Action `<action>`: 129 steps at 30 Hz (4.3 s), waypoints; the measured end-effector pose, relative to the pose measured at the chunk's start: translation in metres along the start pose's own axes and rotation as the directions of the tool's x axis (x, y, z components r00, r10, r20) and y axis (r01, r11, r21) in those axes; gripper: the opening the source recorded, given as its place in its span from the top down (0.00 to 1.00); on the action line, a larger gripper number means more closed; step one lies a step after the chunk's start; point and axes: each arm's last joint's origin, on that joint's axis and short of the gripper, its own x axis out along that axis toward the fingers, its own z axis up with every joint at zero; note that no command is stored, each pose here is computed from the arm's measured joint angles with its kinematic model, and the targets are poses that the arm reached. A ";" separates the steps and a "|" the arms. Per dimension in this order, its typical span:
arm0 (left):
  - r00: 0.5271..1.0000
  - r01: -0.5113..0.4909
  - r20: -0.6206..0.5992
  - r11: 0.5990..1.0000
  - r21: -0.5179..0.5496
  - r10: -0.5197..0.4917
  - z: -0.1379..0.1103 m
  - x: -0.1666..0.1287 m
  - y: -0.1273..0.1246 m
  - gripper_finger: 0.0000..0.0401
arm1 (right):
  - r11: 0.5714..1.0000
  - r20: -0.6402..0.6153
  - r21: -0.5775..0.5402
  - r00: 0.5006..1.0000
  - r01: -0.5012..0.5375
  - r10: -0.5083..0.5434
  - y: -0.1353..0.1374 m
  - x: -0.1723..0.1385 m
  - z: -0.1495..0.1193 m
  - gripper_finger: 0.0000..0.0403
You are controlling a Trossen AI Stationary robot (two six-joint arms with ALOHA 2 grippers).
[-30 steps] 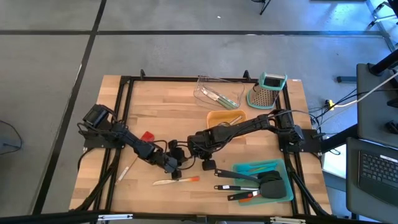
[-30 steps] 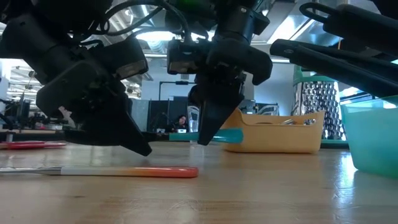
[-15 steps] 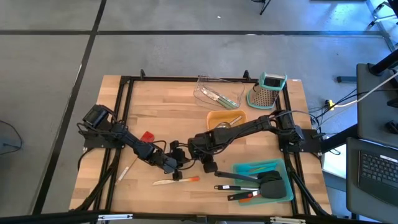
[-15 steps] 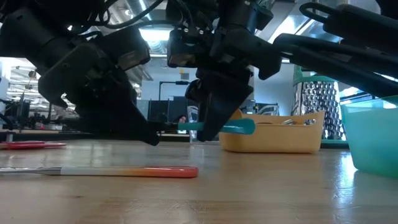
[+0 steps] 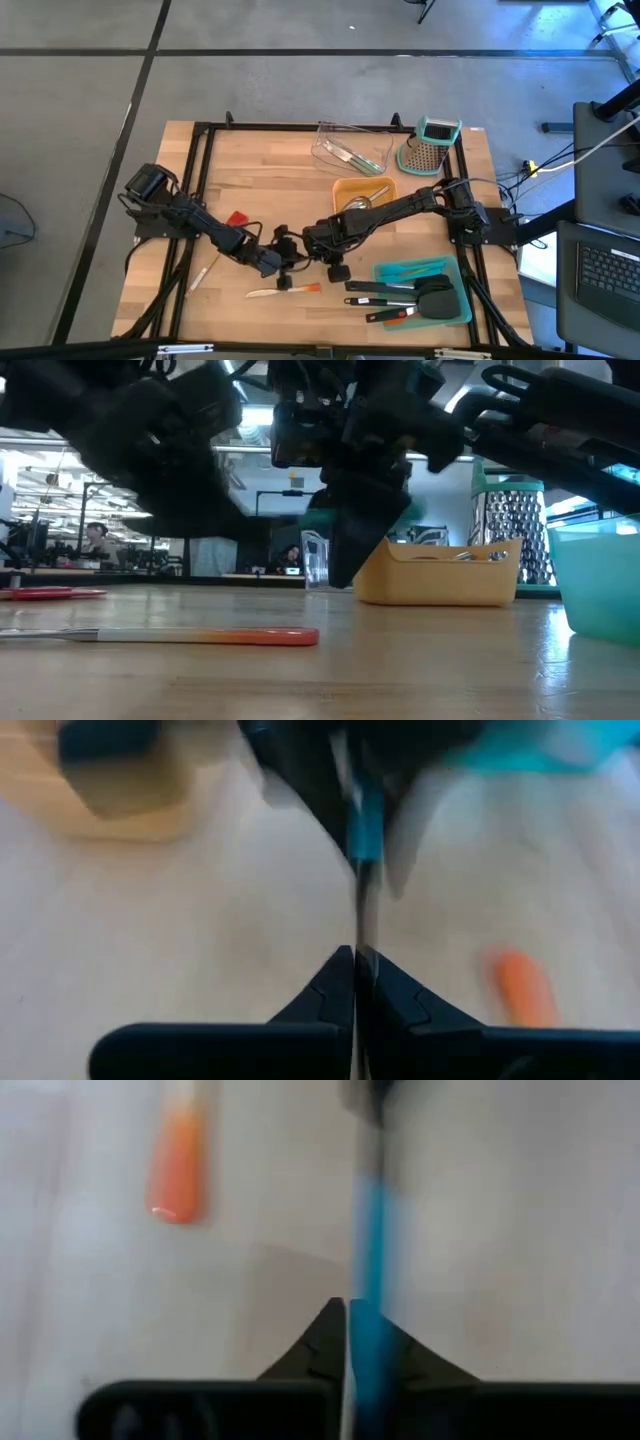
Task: Pick & Place Kitchen Items
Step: Put the blue knife into the transparent bin
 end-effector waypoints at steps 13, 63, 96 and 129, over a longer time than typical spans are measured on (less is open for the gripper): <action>0.998 0.018 -0.055 0.998 -0.057 -0.021 -0.004 0.000 0.001 1.00 | 1.000 -0.022 0.010 0.999 0.027 -0.027 0.001 -0.007 0.002 0.99; 0.970 0.049 0.236 0.998 0.028 -0.054 0.034 -0.065 -0.026 0.58 | 0.999 0.036 0.030 0.999 -0.034 0.033 0.007 -0.010 0.008 0.97; 0.847 -0.289 0.468 0.957 0.004 0.254 0.001 -0.137 -0.065 0.54 | 0.785 -0.051 0.499 0.917 0.367 -0.396 -0.194 -0.208 -0.037 0.97; 0.864 -0.250 0.438 0.966 -0.059 0.251 -0.012 -0.136 -0.061 0.54 | 0.679 -0.280 0.648 0.937 0.346 -0.211 -0.255 -0.148 -0.111 0.97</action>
